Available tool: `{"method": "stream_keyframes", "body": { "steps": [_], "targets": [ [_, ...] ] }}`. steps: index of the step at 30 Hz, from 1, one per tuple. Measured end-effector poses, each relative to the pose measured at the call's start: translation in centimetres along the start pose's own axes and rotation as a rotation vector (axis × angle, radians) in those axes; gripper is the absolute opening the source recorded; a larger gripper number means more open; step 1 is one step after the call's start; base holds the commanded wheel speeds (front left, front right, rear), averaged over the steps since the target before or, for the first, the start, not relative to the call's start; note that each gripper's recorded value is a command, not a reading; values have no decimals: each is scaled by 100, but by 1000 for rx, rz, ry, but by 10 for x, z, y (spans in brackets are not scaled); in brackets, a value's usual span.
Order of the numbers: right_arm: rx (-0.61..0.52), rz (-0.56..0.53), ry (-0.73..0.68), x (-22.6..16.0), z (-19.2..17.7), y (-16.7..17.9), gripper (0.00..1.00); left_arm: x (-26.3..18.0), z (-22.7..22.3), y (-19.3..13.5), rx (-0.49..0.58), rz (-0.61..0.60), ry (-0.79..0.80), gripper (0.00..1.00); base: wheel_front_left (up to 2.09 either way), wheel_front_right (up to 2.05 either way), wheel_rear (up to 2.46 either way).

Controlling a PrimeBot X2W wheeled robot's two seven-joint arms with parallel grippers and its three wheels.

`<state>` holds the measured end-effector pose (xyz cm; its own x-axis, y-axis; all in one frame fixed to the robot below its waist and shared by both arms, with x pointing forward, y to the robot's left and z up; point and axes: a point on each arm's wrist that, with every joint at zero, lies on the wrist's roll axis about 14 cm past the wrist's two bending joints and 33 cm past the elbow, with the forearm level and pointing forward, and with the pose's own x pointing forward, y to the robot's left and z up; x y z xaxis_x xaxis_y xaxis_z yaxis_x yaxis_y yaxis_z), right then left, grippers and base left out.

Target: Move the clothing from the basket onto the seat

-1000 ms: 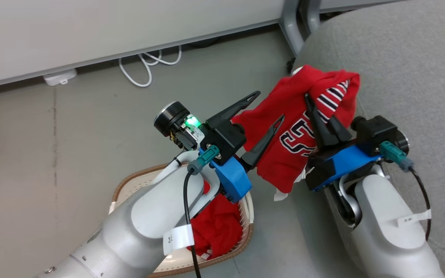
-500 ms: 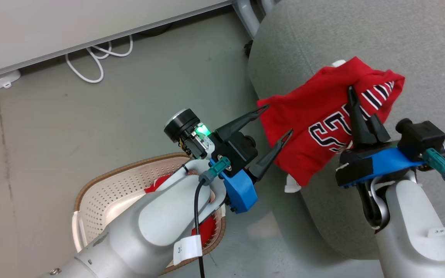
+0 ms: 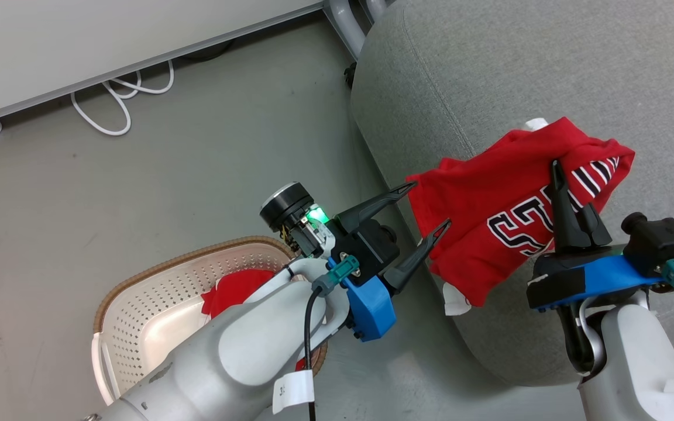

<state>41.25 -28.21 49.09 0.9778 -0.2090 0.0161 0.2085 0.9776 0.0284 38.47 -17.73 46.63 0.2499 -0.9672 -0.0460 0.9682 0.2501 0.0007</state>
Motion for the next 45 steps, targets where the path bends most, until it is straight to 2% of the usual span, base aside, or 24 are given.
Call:
{"method": "stream_keyframes", "body": {
  "steps": [9, 13, 24, 29, 32, 35, 39, 45],
  "targets": [
    [1, -1, -5, 0, 1, 0, 0, -1, 3, 2, -7, 13, -11, 100, 0, 0, 0],
    [-14, 8, -36, 12, 11, 3, 0, -1, 3, 6, -17, 25, -20, 100, 0, 0, 0],
    [-110, -28, -286, 97, 88, -7, 0, 4, -16, 53, -4, 57, -46, 100, 0, 0, 0],
    [-223, -36, -429, 139, 131, -16, 0, 3, -45, 81, -15, 77, -24, 100, 0, 0, 0],
    [-254, -68, -484, 151, 149, -29, 0, 3, -58, 89, -23, 80, -16, 100, 0, 0, 0],
    [-314, -147, -537, 168, 166, -65, 0, 4, -84, 101, -52, 84, -1, 100, 0, 0, 0],
    [-393, -217, -521, 179, 163, -98, 0, 4, -110, 106, -83, 80, 17, 100, 0, 0, 0],
    [-443, -335, -470, 177, 150, -146, 0, 3, -134, 107, -115, 78, 31, 100, 0, 0, 0]
  ]
}}
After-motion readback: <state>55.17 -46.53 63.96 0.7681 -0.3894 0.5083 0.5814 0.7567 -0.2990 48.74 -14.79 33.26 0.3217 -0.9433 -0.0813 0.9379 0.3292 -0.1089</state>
